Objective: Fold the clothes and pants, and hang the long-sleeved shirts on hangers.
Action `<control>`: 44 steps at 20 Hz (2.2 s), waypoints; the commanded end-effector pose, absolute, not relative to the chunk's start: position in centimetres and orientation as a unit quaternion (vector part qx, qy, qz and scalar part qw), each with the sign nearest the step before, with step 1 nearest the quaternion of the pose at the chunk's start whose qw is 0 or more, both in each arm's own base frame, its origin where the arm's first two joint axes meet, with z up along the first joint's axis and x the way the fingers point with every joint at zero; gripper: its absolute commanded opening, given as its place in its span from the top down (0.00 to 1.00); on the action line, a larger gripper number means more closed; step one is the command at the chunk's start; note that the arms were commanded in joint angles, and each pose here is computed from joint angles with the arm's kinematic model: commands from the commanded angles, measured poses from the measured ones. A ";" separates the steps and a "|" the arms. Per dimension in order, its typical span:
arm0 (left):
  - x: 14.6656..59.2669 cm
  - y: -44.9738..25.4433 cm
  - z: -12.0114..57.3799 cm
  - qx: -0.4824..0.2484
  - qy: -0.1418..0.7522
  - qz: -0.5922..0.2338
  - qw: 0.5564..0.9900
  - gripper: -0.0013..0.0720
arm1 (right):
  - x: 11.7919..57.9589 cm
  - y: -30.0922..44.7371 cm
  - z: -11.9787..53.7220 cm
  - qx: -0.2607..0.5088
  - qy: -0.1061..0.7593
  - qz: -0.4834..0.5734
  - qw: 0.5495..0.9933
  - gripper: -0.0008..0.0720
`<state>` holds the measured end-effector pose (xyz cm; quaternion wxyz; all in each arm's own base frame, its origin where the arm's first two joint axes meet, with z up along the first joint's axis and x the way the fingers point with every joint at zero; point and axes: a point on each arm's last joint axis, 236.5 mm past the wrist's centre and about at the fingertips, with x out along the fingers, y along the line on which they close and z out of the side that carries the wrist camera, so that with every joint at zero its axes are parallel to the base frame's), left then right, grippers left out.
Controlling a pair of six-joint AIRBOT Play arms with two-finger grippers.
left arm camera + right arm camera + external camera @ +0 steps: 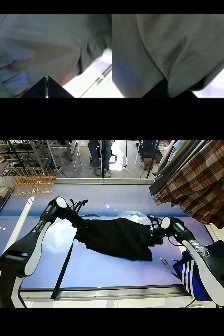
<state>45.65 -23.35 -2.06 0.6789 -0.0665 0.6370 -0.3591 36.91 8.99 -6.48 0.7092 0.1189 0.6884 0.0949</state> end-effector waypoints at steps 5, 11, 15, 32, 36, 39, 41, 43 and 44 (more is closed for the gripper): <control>45.1 -24.1 -3.1 -0.058 0.644 -0.367 0.668 0.97 | 40.9 -0.7 -4.7 0.220 0.608 0.055 0.761 0.30; 45.0 -24.4 -3.2 -0.051 0.641 -0.375 0.668 0.97 | 39.2 -3.1 -5.1 0.336 0.564 0.132 0.742 0.09; 44.8 -25.4 -3.2 -0.038 0.633 -0.387 0.669 0.97 | 40.8 -0.6 -7.4 0.366 0.546 0.185 0.730 0.04; 45.1 -35.1 -2.1 -0.074 0.545 -0.473 0.688 0.97 | 45.1 3.8 -7.5 0.260 0.602 0.159 0.738 0.94; 44.1 -34.6 -7.1 -0.110 0.629 -0.391 0.663 0.97 | 43.8 3.6 -8.9 0.225 0.639 0.116 0.726 0.94; 42.9 -34.2 -8.7 -0.121 0.665 -0.374 0.635 0.97 | 44.2 3.5 -7.1 0.170 0.632 0.109 0.748 0.94; 42.1 -34.1 -9.1 -0.118 0.677 -0.373 0.623 0.97 | 45.7 4.0 -3.8 0.126 0.605 0.111 0.778 0.94; 41.8 -34.1 -8.9 -0.116 0.680 -0.376 0.619 0.97 | 47.4 5.9 0.4 0.082 0.569 0.128 0.808 0.94; 41.7 -34.1 -8.8 -0.115 0.680 -0.377 0.618 0.97 | 48.1 7.5 2.4 0.065 0.549 0.140 0.822 0.94</control>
